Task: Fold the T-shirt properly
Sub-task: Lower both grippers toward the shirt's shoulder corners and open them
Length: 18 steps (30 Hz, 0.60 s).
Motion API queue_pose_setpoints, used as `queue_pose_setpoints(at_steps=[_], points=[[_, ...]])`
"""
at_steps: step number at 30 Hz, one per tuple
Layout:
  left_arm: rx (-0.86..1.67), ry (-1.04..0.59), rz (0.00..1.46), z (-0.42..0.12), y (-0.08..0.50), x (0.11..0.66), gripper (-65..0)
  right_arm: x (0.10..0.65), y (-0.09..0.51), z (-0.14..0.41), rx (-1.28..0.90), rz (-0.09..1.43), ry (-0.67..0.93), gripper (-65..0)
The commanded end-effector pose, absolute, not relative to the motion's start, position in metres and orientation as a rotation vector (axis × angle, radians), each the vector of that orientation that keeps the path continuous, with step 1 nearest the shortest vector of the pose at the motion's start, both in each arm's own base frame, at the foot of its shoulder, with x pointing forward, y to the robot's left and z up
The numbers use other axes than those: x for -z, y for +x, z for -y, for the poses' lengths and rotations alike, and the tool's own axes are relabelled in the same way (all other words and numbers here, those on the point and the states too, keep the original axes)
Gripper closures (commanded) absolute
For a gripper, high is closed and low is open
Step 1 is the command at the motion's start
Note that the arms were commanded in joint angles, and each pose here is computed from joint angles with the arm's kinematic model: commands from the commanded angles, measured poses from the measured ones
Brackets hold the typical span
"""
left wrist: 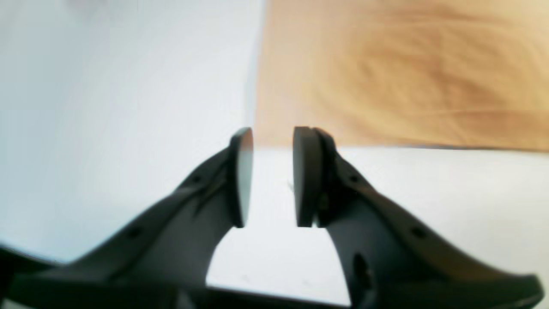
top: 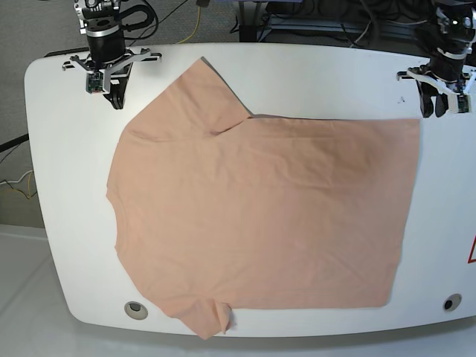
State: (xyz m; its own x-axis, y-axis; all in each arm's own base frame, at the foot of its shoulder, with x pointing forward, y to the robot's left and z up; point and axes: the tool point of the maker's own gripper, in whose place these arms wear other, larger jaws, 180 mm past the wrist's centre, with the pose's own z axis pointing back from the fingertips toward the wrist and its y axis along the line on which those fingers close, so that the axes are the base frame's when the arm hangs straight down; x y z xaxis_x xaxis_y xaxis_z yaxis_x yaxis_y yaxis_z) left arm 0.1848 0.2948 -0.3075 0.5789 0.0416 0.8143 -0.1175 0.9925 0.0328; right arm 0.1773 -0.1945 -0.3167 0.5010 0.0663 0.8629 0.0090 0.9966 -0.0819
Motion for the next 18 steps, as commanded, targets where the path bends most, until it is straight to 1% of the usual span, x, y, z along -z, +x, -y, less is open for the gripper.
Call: queue_pose_setpoints(at_steps=[1,4,6,12,14,17,18], points=[[-0.111,0.009,0.982,-0.292,0.189,0.295,-17.9,0.31,0.178,0.191,-0.034,1.077,-0.061,0.0],[-0.137,-0.055,0.976,-0.291,0.188,0.293,-19.0,0.311,0.178,0.188,-0.028,1.073,-0.044,0.0],[-0.177,-0.056,0.973,-0.304,0.183,0.297,-19.3,0.307,0.182,0.186,-0.016,1.081,-0.029,0.0],[-0.166,-0.036,0.978,-0.311,0.186,0.3,-19.3,0.306,0.185,0.185,-0.013,1.083,-0.018,0.0],[-0.17,-0.041,0.968,-0.314,0.185,0.304,-20.0,0.307,0.186,0.185,-0.011,1.081,-0.015,0.0],[-0.195,-0.091,0.925,-0.317,0.183,0.316,-23.0,0.317,0.183,0.187,0.015,1.06,-0.014,-0.1],[-0.198,-0.098,0.917,-0.317,0.183,0.318,-23.6,0.32,0.183,0.187,0.021,1.053,-0.012,-1.2]])
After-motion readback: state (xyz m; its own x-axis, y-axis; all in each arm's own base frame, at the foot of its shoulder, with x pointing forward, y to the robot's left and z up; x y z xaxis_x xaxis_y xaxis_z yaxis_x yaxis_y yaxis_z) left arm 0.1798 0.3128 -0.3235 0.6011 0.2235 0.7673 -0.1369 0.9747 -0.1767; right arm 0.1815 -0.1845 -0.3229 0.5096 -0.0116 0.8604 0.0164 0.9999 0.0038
